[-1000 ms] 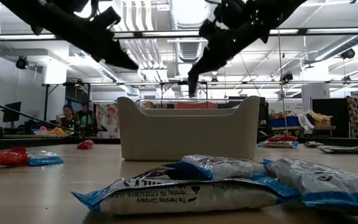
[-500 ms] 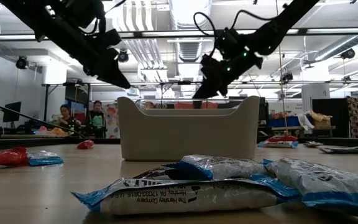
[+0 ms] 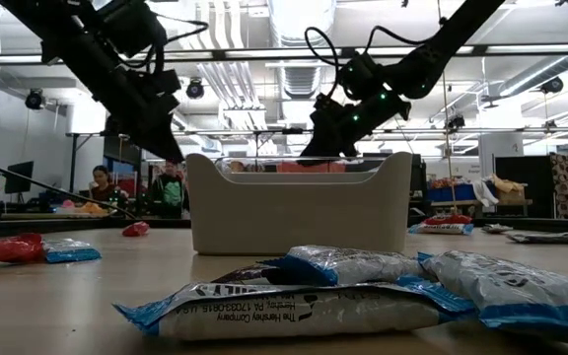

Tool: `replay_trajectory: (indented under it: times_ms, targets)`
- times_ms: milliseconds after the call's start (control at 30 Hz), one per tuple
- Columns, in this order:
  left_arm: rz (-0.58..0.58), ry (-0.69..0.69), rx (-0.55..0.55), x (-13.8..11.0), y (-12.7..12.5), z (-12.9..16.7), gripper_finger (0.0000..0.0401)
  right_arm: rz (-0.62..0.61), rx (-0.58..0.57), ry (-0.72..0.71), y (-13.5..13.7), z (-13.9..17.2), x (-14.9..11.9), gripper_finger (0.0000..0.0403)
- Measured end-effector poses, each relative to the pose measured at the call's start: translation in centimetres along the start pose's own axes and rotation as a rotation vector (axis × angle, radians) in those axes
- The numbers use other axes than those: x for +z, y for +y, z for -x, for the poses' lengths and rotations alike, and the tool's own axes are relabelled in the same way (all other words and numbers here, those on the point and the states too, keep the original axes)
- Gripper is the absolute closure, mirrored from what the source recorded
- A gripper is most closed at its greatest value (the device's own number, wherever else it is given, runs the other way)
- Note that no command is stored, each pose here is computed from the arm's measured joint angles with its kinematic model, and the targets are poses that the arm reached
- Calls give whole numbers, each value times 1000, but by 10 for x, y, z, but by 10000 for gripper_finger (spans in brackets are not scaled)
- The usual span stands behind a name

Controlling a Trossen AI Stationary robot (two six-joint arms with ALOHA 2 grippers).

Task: Organize candy in baskets
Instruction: Put the red chocolate bar into the transparent bin

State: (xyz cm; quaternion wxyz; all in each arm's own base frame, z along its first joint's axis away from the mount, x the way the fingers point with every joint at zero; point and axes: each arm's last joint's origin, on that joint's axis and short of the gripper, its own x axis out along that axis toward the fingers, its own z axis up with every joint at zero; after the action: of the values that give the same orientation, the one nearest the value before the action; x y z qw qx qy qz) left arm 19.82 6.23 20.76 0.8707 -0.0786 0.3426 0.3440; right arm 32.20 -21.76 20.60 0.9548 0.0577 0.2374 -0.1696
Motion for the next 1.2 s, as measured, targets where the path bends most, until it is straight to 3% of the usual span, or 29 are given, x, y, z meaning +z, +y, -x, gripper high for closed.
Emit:
replay_trajectory:
  times_ms: [333,667,1000,1200]
  targets:
    - [263,199,92,-21,6,1,287,-45,18,34,12,30,16,230]
    - [483,243,222,-30,1,-19,272,9,115,41,55,48,30,234]
    - [478,302,326,-37,-9,-47,200,56,177,45,81,52,32,238]
    - [406,374,374,-44,-15,-65,192,51,190,56,86,52,31,241]
